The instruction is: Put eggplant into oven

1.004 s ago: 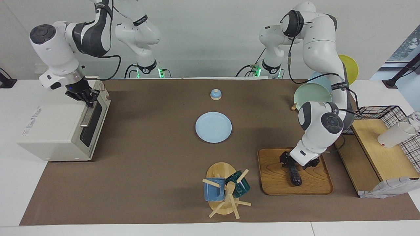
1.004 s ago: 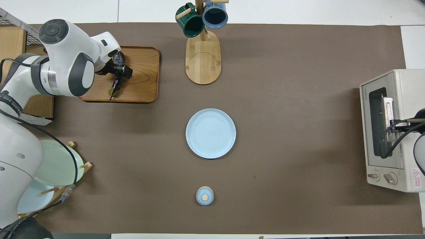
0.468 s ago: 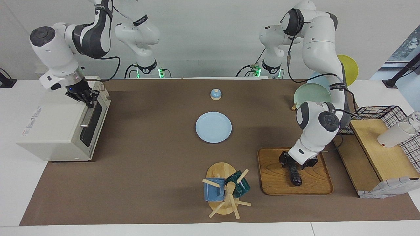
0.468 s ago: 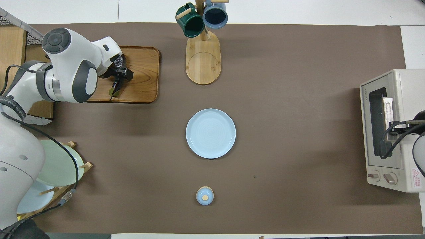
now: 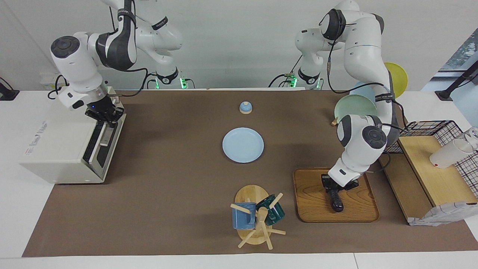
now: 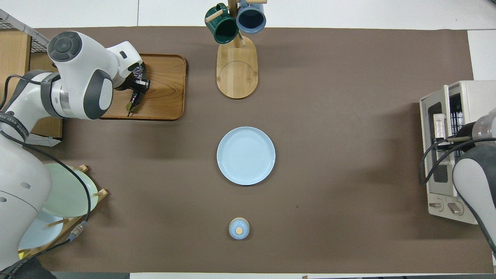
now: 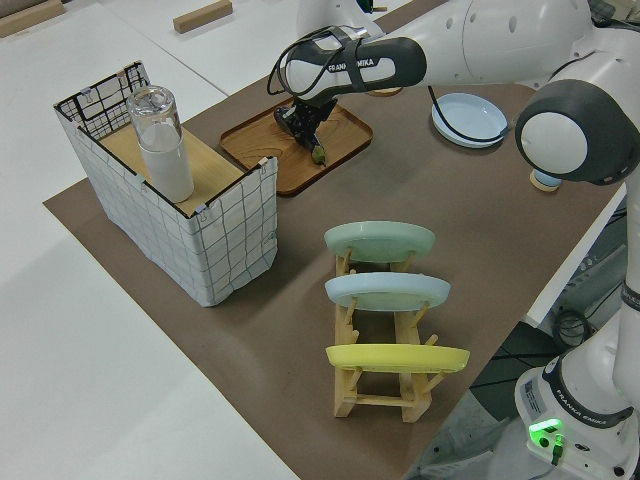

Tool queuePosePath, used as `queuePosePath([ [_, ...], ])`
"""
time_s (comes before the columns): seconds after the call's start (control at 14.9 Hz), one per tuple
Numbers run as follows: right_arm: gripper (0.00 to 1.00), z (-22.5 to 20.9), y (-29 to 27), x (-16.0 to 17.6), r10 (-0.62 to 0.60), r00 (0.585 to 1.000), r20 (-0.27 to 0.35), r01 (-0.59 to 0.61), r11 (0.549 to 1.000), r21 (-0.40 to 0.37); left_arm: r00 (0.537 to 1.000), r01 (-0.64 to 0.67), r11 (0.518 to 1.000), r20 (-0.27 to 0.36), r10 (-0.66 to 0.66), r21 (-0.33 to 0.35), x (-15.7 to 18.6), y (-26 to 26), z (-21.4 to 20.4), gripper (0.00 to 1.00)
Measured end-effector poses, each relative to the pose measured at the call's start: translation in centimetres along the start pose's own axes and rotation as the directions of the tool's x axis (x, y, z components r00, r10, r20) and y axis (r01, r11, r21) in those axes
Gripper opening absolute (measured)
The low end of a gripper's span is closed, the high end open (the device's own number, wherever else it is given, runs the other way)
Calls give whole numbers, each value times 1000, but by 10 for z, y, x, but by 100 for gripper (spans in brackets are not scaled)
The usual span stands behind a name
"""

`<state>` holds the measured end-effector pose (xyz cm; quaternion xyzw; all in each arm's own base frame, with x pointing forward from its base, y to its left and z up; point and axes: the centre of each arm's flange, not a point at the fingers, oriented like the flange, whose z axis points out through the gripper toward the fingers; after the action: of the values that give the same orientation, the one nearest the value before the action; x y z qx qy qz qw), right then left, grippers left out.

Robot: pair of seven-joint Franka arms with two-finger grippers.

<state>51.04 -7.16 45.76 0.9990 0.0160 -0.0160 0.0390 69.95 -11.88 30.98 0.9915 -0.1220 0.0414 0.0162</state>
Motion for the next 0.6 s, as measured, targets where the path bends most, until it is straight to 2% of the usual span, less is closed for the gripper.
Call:
queuePosePath([
  [0.2, 1, 11, -20, 5, -13, 1000, 3, 13, 1000, 9, 999, 26, 999, 26, -25, -32, 6, 0, -22, 29],
  [0.4, 1, 22, -32, 7, -10, 1000, 0, 10, 1000, 23, 997, 65, 995, 36, -62, -74, 8, 4, -78, 29],
  [0.6, 1, 38, -46, 10, -19, 1000, -3, 19, 999, 42, 989, 124, 989, 88, -117, -79, -9, 36, -141, 29],
])
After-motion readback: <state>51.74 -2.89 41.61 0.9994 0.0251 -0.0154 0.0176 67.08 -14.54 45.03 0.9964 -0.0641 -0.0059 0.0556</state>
